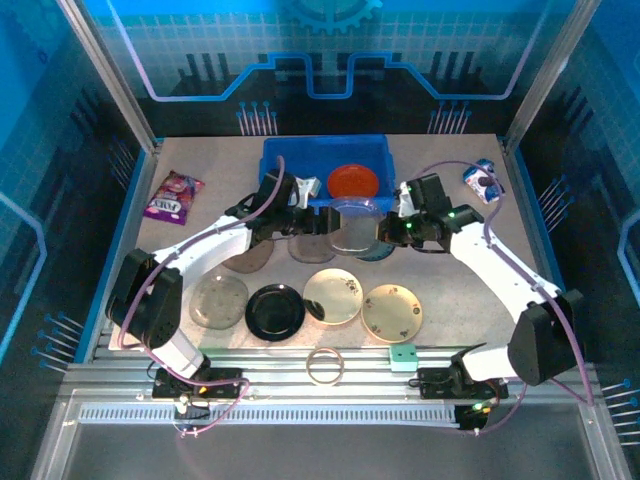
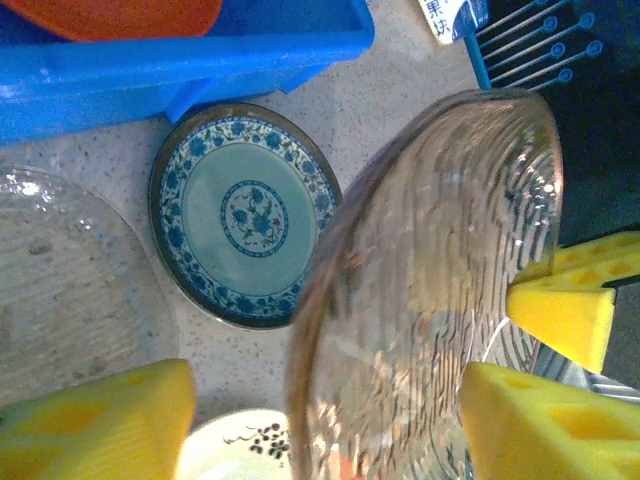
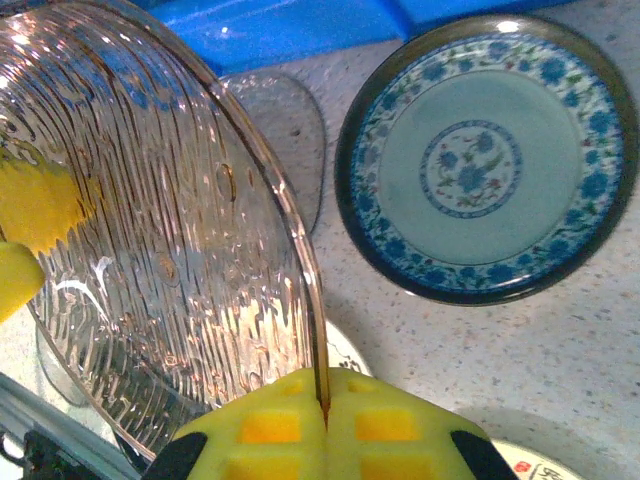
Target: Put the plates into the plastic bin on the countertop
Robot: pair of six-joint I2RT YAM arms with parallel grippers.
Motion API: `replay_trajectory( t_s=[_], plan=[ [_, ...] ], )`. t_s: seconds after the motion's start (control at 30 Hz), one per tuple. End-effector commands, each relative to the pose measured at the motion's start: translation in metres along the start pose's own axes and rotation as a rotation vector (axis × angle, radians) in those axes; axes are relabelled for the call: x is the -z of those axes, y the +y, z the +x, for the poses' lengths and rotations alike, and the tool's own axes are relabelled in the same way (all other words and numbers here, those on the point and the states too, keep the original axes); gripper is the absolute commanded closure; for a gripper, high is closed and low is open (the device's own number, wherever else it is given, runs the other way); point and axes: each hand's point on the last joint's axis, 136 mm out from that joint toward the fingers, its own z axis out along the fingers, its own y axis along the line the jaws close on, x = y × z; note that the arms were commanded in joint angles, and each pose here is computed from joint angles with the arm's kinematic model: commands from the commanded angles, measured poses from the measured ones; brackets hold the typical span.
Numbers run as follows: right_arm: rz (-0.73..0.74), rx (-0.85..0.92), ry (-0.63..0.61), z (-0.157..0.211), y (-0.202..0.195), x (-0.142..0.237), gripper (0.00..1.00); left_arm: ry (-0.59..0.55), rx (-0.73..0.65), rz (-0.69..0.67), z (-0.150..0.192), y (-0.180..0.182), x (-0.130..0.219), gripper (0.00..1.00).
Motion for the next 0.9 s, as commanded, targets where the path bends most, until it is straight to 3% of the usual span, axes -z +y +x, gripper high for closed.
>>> replay_trajectory(
  t_s=[0.0, 0.13, 0.23, 0.33, 0.4, 0.43, 0.47, 0.5, 0.53, 0.6, 0.63, 0.67, 0.7, 0.73, 0.87],
  plan=[
    [-0.075, 0.039, -0.004, -0.007, 0.024, 0.0, 1.0, 0.003, -0.017, 0.033, -0.005, -0.009, -0.002, 0.54],
    [-0.146, 0.045, -0.008, -0.016, 0.039, -0.006, 1.0, 0.014, -0.012, 0.046, -0.003, -0.011, -0.004, 1.0],
    [-0.185, 0.049, -0.009, -0.022, 0.046, -0.012, 0.97, 0.017, -0.001, 0.072, -0.002, -0.014, -0.003, 1.0],
    [-0.195, 0.062, -0.031, -0.031, 0.049, -0.018, 0.61, 0.019, 0.032, 0.155, -0.002, -0.021, 0.0, 1.0],
    [-0.196, 0.066, -0.033, -0.036, 0.049, -0.022, 0.57, 0.018, 0.061, 0.222, -0.004, -0.027, 0.004, 1.0],
    [-0.195, 0.069, -0.035, -0.038, 0.049, -0.025, 0.57, 0.016, 0.072, 0.25, -0.005, -0.029, 0.006, 1.0],
    [-0.194, 0.069, -0.038, -0.041, 0.049, -0.027, 0.68, 0.015, 0.084, 0.259, -0.006, -0.029, 0.007, 1.0],
    [-0.19, 0.064, -0.04, -0.042, 0.049, -0.029, 0.88, 0.011, 0.086, 0.26, -0.007, -0.028, 0.009, 1.0],
    [-0.187, 0.057, -0.044, -0.045, 0.049, -0.029, 1.0, 0.009, 0.091, 0.255, -0.008, -0.026, 0.01, 1.0],
    [-0.184, 0.054, -0.058, -0.05, 0.05, -0.029, 1.0, -0.003, 0.092, 0.235, -0.009, -0.021, 0.013, 1.0],
    [-0.181, 0.052, -0.069, -0.055, 0.051, -0.029, 1.0, -0.009, 0.098, 0.219, -0.009, -0.016, 0.014, 0.91],
    [-0.177, 0.054, -0.074, -0.058, 0.052, -0.029, 1.0, -0.023, 0.104, 0.193, -0.01, -0.009, 0.016, 0.6],
    [-0.175, 0.055, -0.079, -0.063, 0.054, -0.029, 1.0, -0.038, 0.108, 0.165, -0.011, -0.003, 0.019, 0.13],
    [-0.166, 0.053, -0.082, -0.07, 0.056, -0.03, 1.0, -0.059, 0.108, 0.136, -0.013, 0.003, 0.022, 0.01],
    [-0.13, 0.041, -0.1, -0.099, 0.063, -0.037, 1.0, -0.118, 0.088, 0.008, -0.02, 0.025, 0.041, 0.01]
  ],
)
